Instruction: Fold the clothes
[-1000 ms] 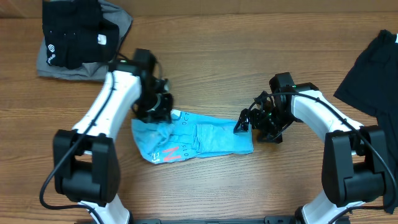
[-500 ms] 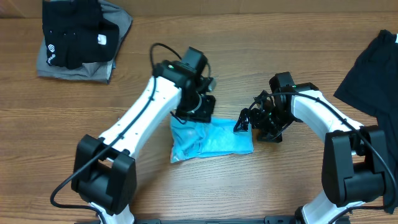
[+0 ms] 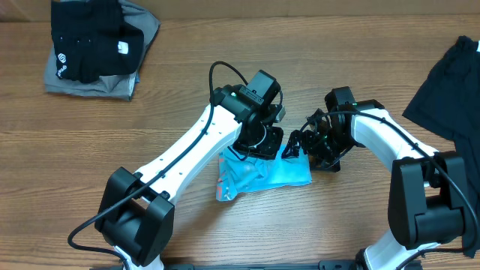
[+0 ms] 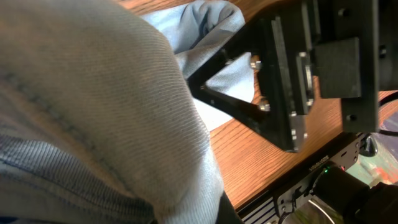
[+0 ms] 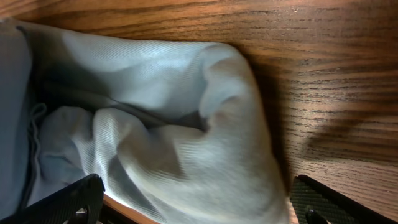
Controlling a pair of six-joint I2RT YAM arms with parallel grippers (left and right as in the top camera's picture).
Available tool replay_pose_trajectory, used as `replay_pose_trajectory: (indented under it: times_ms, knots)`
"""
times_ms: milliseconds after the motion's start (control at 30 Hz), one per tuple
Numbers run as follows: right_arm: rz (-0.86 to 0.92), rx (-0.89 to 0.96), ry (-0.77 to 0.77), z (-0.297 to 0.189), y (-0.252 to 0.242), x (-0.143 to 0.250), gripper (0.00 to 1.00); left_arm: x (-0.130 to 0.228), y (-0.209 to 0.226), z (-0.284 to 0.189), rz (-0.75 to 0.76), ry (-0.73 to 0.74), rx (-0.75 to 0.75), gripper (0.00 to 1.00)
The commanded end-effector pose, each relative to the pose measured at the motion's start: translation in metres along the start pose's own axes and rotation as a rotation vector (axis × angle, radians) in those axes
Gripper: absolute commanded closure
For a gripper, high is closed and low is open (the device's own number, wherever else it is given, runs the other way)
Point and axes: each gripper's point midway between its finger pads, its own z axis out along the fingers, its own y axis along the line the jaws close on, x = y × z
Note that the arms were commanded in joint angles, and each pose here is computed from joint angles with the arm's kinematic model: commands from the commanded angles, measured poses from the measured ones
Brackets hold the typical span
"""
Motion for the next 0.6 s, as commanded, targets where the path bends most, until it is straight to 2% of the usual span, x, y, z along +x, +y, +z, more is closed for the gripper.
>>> replay_pose_trajectory:
  times_ms: [0, 333, 567]
  knots:
    - [0.012, -0.013, 0.016, 0.004, 0.002, 0.002, 0.0, -0.004, -0.018, -0.01, 0.021, -0.034, 0.044, 0.94]
    - [0.012, -0.038, 0.023, 0.004, 0.006, 0.004, 0.0, -0.012, -0.029, -0.008, 0.036, -0.074, 0.067, 0.91]
    - [0.029, -0.042, 0.012, -0.004, 0.004, -0.001, 0.0, -0.009, -0.035, -0.006, 0.051, -0.068, 0.068, 0.94]
